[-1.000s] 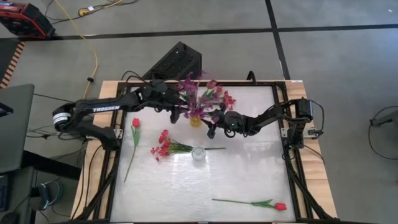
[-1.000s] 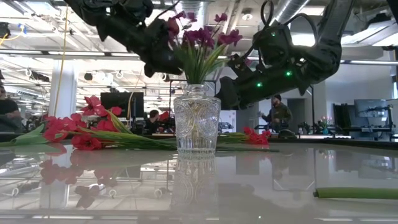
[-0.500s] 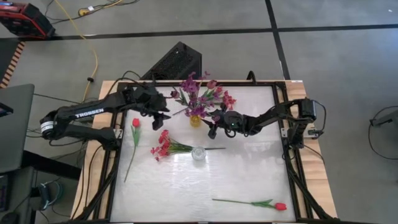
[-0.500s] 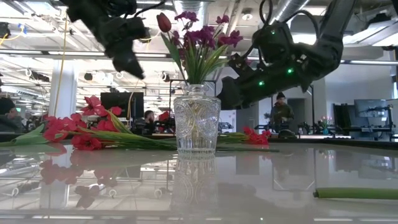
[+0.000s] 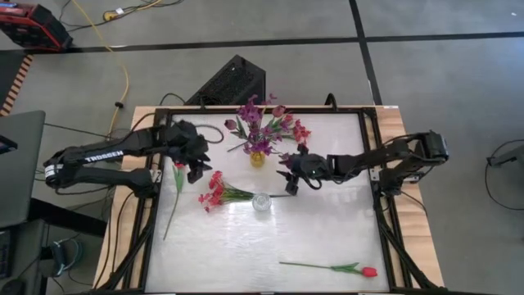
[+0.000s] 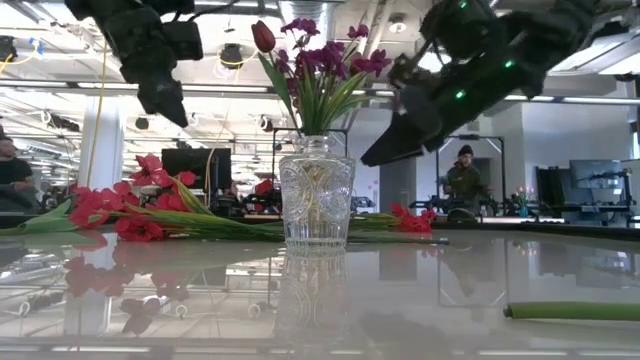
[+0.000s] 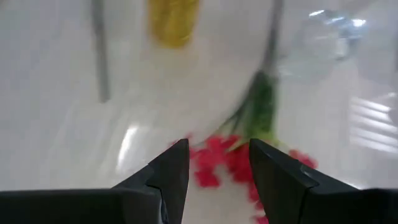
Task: Sort flowers into vase by color
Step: Put the bottom pink flowers into the transparent vase
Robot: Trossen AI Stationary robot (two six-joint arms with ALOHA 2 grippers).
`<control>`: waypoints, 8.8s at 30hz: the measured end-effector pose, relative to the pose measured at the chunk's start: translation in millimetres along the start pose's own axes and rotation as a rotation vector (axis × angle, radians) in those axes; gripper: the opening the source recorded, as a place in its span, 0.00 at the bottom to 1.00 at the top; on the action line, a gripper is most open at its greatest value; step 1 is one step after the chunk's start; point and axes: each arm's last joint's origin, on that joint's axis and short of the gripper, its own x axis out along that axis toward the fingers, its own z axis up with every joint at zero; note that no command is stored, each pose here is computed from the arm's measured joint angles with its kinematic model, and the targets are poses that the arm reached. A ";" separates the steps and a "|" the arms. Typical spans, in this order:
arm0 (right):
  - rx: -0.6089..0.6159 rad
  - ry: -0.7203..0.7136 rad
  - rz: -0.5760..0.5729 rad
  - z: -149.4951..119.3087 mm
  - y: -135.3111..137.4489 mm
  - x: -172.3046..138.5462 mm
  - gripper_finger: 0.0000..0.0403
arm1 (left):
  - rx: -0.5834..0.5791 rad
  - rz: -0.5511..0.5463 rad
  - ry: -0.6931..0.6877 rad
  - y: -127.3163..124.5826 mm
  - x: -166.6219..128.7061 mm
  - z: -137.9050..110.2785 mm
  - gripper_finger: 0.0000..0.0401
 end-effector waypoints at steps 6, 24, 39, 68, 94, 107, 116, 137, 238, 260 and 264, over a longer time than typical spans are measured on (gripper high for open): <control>-0.048 0.011 0.098 -4.1 30.6 -12.0 0.46 | 0.180 -0.152 -0.166 -35.8 28.9 -10.8 0.39; -0.082 -0.003 0.170 -7.1 52.9 -20.7 0.46 | 0.472 0.065 -0.240 -83.7 126.5 -40.7 0.46; -0.084 -0.005 0.169 -6.9 52.9 -20.6 0.46 | 0.400 0.043 -0.036 -77.8 186.7 -35.9 0.64; -0.332 -0.166 0.192 42.5 79.0 -31.4 0.46 | 0.157 0.018 -0.189 -77.0 51.7 -5.0 0.05; -1.040 0.232 -0.333 76.7 186.5 26.8 0.46 | 0.037 -0.178 -0.078 -89.7 61.3 -12.5 0.06; -1.017 0.285 -0.386 79.5 171.2 45.1 0.34 | 0.079 -0.211 -0.068 -91.0 61.1 -13.1 0.06; -0.892 0.310 -0.206 79.5 169.8 39.0 0.07 | 0.187 -0.190 -0.207 -94.6 58.9 -2.9 0.14; -0.594 0.067 0.227 96.0 134.2 4.0 0.06 | 0.478 -0.096 -0.631 -83.0 47.4 -2.5 0.39; -0.172 -0.159 0.237 88.4 92.7 -3.9 0.09 | 0.436 -0.235 -0.821 -117.3 58.2 31.8 0.21; -0.259 -0.219 0.133 108.1 96.8 -73.6 0.09 | 0.482 0.023 -0.558 -102.8 70.0 13.0 0.53; -0.273 -0.272 0.074 111.8 101.8 -90.5 0.09 | 0.481 0.036 -0.556 -101.3 68.0 12.4 0.53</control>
